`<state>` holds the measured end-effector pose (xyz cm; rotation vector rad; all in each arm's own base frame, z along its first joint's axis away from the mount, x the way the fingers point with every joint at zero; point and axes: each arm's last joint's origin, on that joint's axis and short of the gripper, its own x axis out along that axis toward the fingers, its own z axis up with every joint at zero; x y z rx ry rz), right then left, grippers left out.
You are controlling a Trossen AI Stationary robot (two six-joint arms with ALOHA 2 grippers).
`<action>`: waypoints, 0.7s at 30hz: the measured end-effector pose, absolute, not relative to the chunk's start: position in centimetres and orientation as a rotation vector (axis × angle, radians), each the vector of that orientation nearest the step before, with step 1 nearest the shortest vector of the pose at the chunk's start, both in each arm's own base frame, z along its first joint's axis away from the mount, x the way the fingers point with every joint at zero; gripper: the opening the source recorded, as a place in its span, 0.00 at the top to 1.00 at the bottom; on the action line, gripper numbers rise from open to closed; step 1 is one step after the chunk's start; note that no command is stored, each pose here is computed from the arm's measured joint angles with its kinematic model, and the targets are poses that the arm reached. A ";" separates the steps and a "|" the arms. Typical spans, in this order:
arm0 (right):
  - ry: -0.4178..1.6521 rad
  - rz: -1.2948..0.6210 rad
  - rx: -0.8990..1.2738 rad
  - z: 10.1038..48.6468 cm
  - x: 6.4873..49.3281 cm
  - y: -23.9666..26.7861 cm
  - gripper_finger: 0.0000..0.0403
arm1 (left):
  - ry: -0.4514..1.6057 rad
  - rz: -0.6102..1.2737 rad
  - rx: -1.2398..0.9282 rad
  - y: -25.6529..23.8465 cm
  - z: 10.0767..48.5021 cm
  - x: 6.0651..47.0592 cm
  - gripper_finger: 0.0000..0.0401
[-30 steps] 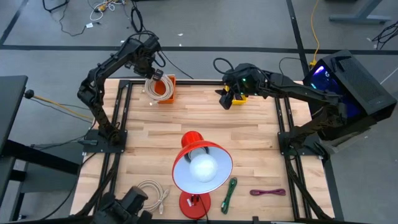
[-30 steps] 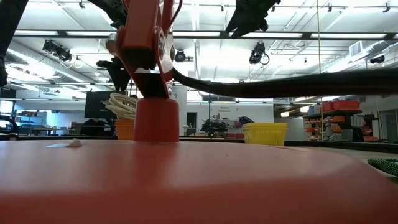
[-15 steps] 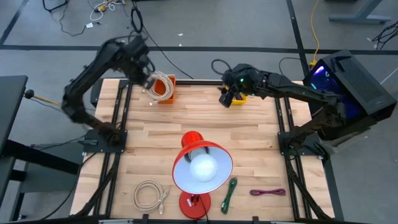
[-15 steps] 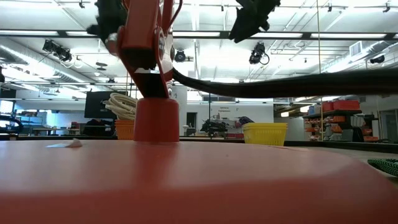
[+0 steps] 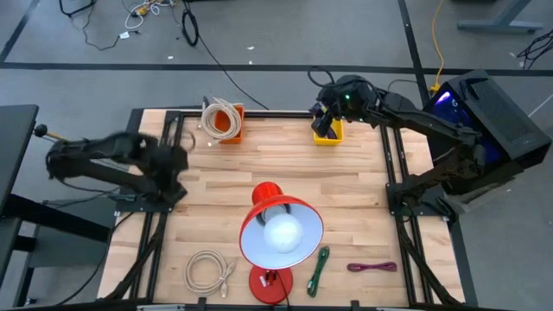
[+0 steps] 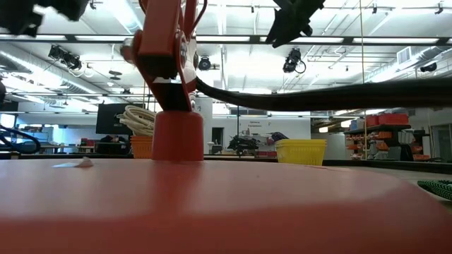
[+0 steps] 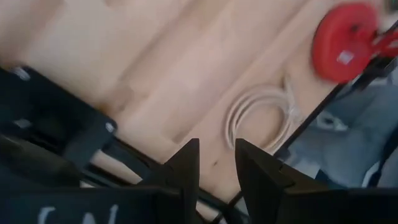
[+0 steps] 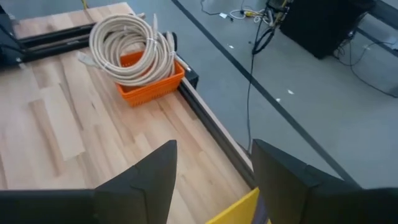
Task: Pick & Place USB Port
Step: Put the brown HDMI cable into the orange bin
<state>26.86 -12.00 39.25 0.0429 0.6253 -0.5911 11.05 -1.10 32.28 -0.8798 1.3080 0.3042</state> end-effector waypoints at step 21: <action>0.575 -0.564 0.133 39.4 27.3 -11.3 0.48 | 1.455 -0.108 -0.679 -13.5 19.5 17.7 0.73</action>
